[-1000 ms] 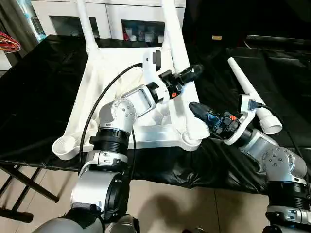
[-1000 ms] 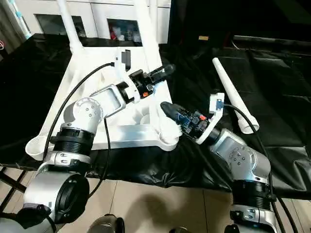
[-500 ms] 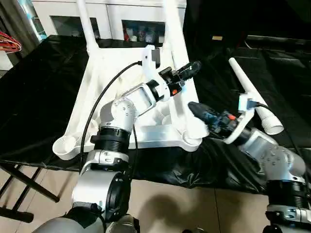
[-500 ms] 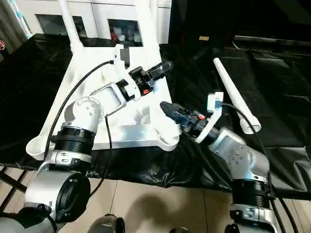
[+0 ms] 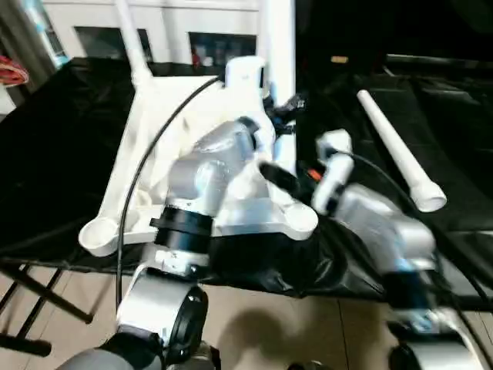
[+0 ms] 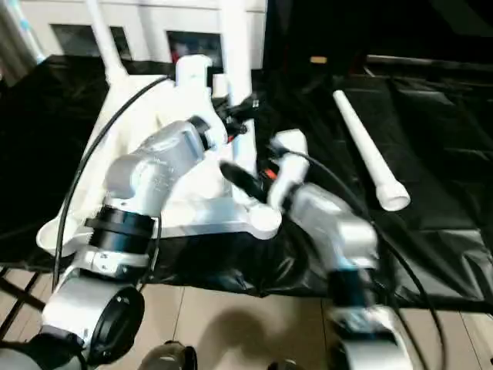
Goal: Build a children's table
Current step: Pick table leg
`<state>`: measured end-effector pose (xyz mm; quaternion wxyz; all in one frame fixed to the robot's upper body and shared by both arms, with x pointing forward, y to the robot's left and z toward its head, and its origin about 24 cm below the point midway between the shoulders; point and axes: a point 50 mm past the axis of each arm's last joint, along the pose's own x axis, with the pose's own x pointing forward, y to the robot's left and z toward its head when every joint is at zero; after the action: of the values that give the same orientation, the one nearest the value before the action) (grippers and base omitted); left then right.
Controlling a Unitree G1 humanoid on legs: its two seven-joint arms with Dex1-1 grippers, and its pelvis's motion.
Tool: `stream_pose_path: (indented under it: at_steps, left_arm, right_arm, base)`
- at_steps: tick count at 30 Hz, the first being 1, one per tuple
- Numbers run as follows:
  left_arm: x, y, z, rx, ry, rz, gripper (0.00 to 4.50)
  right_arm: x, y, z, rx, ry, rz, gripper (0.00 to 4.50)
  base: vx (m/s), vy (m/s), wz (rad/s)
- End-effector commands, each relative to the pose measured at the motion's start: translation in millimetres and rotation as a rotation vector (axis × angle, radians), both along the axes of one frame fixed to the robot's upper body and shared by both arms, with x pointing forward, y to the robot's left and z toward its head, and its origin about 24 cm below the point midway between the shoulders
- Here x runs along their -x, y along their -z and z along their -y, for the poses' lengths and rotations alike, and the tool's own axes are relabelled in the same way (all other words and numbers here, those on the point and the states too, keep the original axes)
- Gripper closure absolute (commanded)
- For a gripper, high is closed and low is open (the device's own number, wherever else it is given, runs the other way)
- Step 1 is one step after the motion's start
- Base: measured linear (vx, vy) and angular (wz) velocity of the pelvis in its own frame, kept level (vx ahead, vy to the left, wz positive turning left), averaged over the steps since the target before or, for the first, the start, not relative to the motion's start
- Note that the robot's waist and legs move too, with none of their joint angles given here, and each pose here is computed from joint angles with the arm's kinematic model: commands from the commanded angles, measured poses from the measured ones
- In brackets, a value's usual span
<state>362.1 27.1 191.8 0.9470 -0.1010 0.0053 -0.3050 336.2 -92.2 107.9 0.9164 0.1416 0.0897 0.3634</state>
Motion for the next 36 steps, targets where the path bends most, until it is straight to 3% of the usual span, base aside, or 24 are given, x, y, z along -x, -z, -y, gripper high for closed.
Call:
stream_pose_path:
  at_steps: [1, 16, 27, 29, 32, 34, 36]
  left_arm:
    - [1.9, -0.7, 0.1, -0.046, -0.033, 0.037, 2.62]
    - [2.2, 2.1, -1.9, -0.084, -0.089, 0.059, 2.62]
    - [2.1, 3.6, -1.7, -0.094, -0.088, 0.059, 2.62]
    - [1.5, 4.4, -2.6, -0.092, -0.084, 0.055, 1.92]
    - [1.4, 4.3, -4.5, -0.044, -0.048, 0.036, 1.89]
    - [0.8, 3.7, -6.9, -0.008, -0.021, 0.026, 1.52]
    - [1.3, 4.0, -11.2, 0.034, 0.064, 0.012, 1.45]
  right_arm:
    - [-3.1, -3.5, -5.0, 0.036, 0.019, 0.03, 1.31]
    - [-0.7, 1.6, -15.6, 0.077, 0.008, 0.051, 2.5]
    - [-1.4, 3.2, -17.0, 0.085, -0.007, 0.053, 2.59]
    - [-0.6, 2.5, -14.8, 0.081, -0.026, 0.06, 2.59]
    - [2.9, 1.0, -10.6, 0.067, -0.07, 0.075, 2.59]
    - [5.6, -0.3, -7.7, 0.054, -0.102, 0.086, 2.59]
    - [11.2, -3.8, -2.0, 0.021, -0.166, 0.111, 2.59]
  base:
    - [0.0, 0.0, 0.0]
    - [0.0, 0.0, 0.0]
    - [0.0, 0.0, 0.0]
    - [0.0, 0.0, 0.0]
    - [0.0, 0.0, 0.0]
    - [0.0, 0.0, 0.0]
    - [0.0, 0.0, 0.0]
